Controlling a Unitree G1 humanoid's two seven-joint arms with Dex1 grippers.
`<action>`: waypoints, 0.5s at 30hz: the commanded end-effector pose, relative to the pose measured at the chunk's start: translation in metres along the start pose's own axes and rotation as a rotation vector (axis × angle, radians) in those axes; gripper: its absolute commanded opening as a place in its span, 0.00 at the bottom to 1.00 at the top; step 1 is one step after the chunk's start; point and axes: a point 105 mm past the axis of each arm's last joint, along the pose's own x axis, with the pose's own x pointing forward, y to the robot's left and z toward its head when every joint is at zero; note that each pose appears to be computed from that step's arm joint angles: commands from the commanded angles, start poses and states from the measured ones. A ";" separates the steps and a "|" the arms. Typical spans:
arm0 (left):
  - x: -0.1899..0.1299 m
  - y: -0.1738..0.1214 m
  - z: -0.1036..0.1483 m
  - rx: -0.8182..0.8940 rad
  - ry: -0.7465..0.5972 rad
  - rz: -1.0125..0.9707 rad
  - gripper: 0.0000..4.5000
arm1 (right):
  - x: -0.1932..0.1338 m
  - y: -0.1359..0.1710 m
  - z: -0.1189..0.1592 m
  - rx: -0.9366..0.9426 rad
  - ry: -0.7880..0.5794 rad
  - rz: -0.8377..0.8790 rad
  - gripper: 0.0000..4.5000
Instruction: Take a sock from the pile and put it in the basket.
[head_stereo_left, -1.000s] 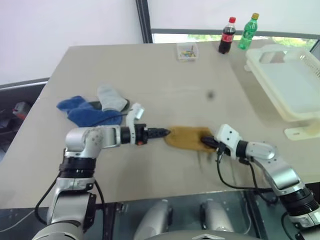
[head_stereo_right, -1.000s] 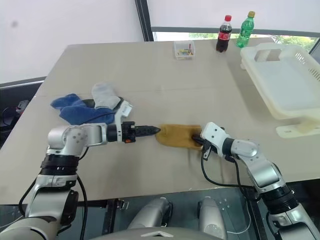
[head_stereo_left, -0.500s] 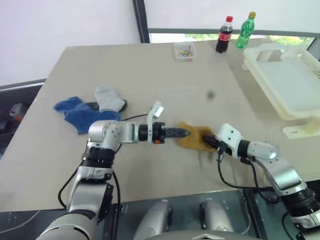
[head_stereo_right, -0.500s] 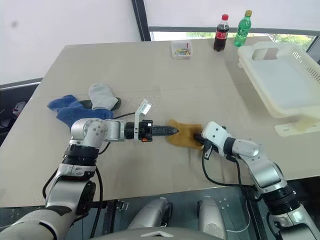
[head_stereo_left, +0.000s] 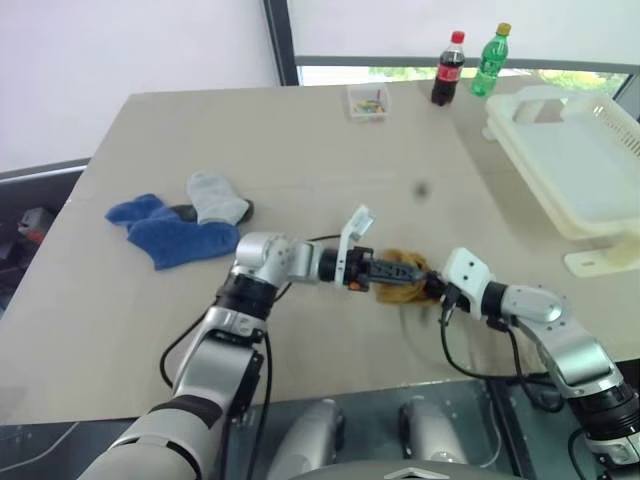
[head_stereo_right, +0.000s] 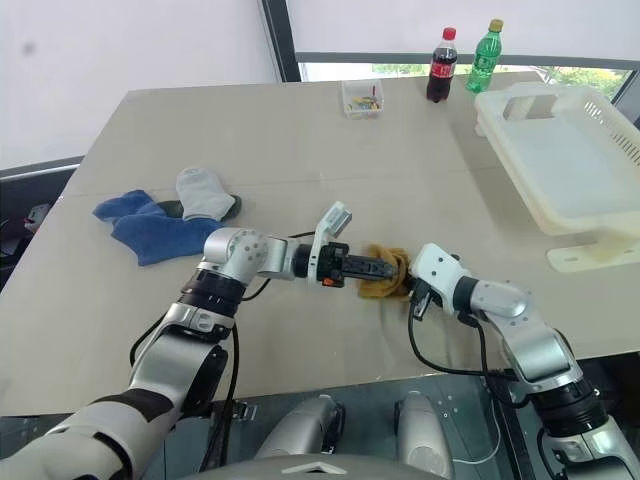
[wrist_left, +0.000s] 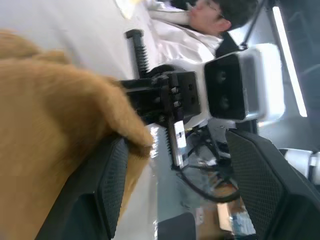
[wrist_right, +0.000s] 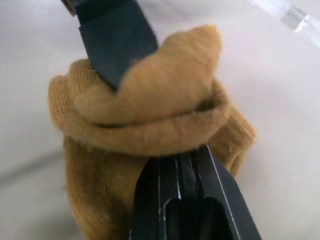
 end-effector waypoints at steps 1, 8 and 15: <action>0.012 -0.004 0.003 0.027 0.016 -0.037 0.72 | -0.006 -0.003 0.014 -0.024 -0.041 -0.024 0.00; 0.040 0.035 -0.015 -0.076 0.031 0.102 0.72 | -0.022 -0.004 0.019 -0.043 -0.023 -0.045 0.00; 0.050 0.064 -0.032 -0.157 0.038 0.214 0.72 | -0.056 0.011 0.018 -0.042 0.046 -0.011 0.00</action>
